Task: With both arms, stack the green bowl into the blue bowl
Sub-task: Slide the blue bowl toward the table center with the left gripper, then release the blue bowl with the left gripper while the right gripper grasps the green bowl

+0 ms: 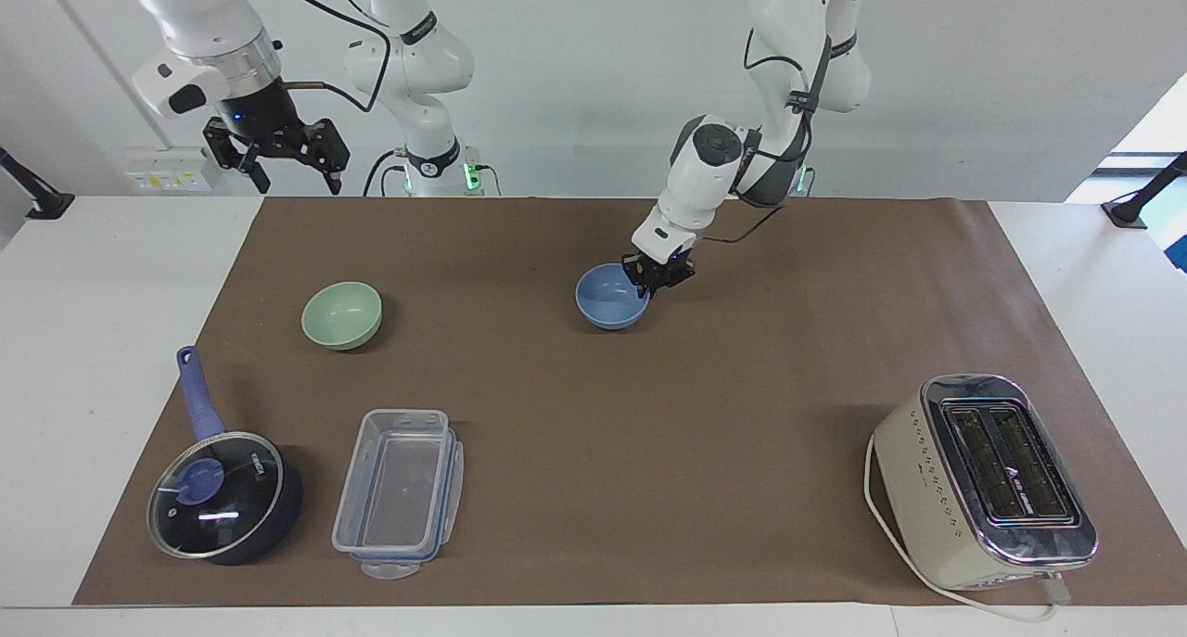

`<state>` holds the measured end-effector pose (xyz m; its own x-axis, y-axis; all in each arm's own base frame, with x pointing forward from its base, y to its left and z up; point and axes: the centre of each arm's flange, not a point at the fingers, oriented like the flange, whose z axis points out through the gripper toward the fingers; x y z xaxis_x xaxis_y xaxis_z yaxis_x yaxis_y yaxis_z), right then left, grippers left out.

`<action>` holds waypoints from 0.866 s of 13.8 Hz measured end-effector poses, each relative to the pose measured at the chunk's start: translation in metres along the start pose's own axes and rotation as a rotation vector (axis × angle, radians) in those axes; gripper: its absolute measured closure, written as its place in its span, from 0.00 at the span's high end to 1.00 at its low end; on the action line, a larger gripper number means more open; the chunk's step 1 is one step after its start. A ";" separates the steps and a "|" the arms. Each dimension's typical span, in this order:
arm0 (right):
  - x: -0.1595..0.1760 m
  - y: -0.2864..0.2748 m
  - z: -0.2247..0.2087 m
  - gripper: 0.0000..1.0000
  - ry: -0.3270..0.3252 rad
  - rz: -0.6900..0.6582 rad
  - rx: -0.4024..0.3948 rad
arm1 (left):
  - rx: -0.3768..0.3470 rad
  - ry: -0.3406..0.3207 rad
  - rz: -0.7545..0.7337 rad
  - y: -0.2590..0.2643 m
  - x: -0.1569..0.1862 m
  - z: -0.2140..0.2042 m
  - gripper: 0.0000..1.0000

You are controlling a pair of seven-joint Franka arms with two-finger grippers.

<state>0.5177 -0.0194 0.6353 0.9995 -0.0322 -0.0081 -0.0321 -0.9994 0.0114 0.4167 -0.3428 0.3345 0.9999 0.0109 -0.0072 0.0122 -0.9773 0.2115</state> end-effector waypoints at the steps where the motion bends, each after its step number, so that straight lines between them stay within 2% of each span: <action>1: 0.002 0.001 0.004 1.00 0.007 0.000 0.000 | 0.000 0.000 -0.002 -0.001 0.000 0.000 0.29; 2: 0.004 0.001 0.009 1.00 0.014 -0.006 0.000 | 0.001 0.001 -0.005 -0.002 0.001 0.000 0.37; 4: 0.008 0.004 0.030 1.00 0.015 -0.036 0.000 | -0.001 0.004 -0.011 -0.004 0.004 -0.002 0.62; 7: 0.016 0.014 0.088 1.00 0.007 -0.101 -0.001 | 0.041 0.028 0.013 -0.016 0.017 -0.014 1.00; 9: 0.020 0.021 0.124 1.00 -0.003 -0.126 -0.001 | 0.079 0.031 0.047 -0.036 0.030 -0.032 1.00; 12: 0.021 0.050 0.185 1.00 0.012 -0.161 -0.004 | 0.083 0.028 0.107 -0.075 0.051 -0.072 1.00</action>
<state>0.5355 -0.0716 0.4510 0.9917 0.1287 0.0016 0.1286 -0.9916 0.0147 0.4676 -0.2541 0.3891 0.9952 -0.0894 0.0387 -0.0937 -0.9874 0.1278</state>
